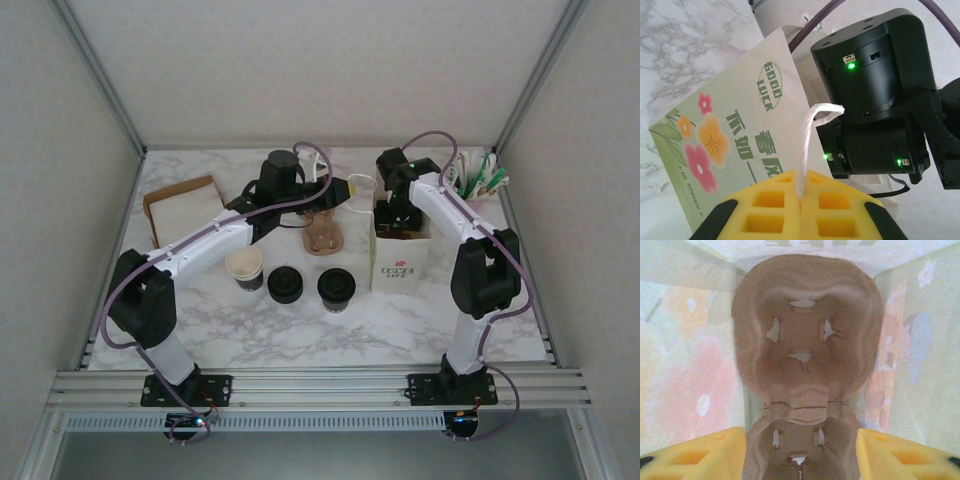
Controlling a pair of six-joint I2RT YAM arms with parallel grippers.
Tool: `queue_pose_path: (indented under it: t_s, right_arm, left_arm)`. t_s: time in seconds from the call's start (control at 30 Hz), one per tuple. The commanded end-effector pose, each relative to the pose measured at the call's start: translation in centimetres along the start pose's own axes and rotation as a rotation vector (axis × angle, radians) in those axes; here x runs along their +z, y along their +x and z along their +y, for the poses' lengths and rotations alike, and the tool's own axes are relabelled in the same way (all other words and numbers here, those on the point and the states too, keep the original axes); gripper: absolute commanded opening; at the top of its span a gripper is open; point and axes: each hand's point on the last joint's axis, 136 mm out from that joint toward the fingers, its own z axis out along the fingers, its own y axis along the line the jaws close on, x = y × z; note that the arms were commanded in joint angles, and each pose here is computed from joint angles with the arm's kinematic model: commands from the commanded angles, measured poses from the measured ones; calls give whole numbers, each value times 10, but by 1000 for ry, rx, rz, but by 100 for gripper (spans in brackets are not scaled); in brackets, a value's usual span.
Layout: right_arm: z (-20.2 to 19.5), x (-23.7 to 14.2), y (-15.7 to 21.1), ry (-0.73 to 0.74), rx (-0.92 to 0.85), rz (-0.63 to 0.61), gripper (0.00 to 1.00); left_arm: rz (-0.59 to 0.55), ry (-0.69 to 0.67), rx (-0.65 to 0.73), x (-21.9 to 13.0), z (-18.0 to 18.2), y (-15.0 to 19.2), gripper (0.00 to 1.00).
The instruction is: Pack the takeout coffee
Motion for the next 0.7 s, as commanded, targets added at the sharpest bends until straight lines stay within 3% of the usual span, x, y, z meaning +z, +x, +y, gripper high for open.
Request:
queue_pose_path:
  t_s: [0.0,0.23,0.67]
  right_arm:
    - [7,-4,-12,-9,-34,-14,61]
    - [13,-25,-25,-30,-53,-59,63]
    - [7,-106,-20,-70,-54,-212,76]
  left_arm:
    - [-67,8,13,-17,-12,-16,0]
    - [-81,-10,2,-20,-7,-17,9]
    - [-92,52,25,-28,-34,-27,59]
